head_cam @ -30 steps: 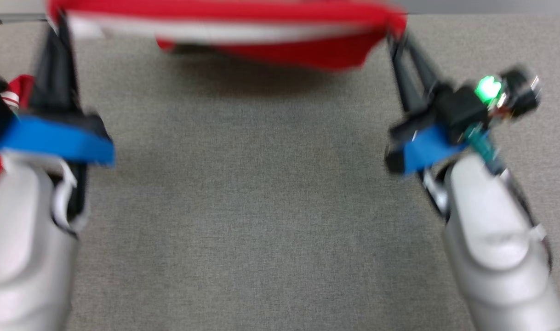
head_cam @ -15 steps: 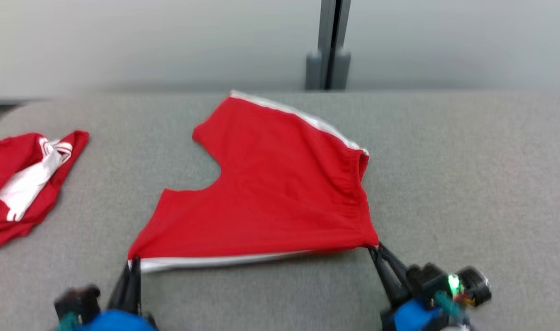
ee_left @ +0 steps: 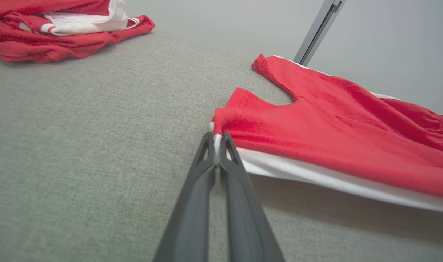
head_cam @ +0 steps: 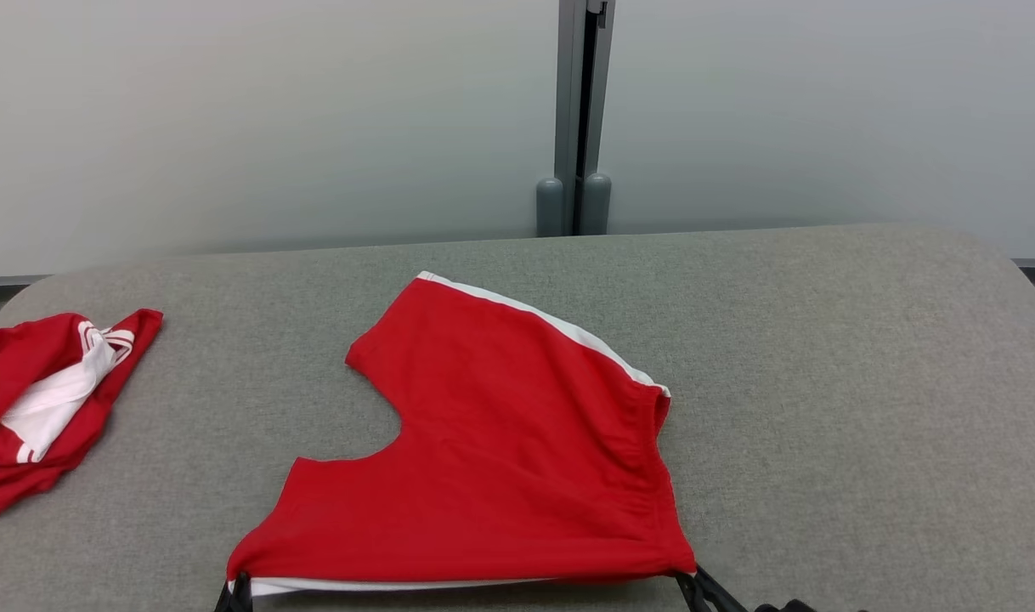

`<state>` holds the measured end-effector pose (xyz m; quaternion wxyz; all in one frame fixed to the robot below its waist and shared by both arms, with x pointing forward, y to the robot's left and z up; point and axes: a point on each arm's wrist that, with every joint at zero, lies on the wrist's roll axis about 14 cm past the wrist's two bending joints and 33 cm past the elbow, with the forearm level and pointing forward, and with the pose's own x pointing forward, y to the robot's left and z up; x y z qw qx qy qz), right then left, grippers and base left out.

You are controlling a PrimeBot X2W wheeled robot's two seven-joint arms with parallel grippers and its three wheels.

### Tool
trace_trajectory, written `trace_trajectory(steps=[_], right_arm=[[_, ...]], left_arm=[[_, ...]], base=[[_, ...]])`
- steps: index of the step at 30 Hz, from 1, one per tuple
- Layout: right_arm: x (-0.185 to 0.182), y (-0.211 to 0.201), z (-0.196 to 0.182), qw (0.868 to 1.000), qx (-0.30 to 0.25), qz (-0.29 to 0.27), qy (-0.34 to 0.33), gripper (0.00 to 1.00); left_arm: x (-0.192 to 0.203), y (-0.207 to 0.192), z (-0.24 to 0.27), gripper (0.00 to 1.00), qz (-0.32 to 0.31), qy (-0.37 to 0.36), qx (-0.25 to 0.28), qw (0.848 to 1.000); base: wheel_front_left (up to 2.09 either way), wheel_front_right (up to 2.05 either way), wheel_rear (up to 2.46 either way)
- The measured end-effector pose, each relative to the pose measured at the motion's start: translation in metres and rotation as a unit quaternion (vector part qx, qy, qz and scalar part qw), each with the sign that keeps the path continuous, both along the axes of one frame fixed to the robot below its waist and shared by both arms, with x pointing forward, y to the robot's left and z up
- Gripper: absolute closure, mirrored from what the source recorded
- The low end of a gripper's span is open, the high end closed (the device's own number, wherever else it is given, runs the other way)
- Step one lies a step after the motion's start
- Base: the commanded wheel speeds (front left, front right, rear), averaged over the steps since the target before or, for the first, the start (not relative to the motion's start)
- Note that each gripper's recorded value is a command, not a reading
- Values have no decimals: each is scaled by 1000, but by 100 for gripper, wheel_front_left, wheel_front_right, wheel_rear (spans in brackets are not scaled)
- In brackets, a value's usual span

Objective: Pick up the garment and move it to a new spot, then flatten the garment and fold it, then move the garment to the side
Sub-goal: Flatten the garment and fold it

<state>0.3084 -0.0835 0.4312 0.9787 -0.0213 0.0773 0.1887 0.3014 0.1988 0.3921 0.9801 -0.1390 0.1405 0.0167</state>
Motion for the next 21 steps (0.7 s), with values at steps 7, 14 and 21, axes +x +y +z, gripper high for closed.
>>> trace_trajectory(steps=[7, 14, 21], right_arm=[[24, -14, 15, 999, 3, -24, -25, 100], [75, -26, 27, 996, 54, -56, -33, 100], [122, -31, 19, 993, 97, -68, -23, 100]], left_arm=[[49, -18, 32, 100, -51, -54, 20, 997], [148, -44, 65, 100, -134, -113, 54, 983], [234, -67, 49, 100, -185, -115, 70, 973]], base=[[0, 0, 0], [0, 0, 0], [0, 0, 0]])
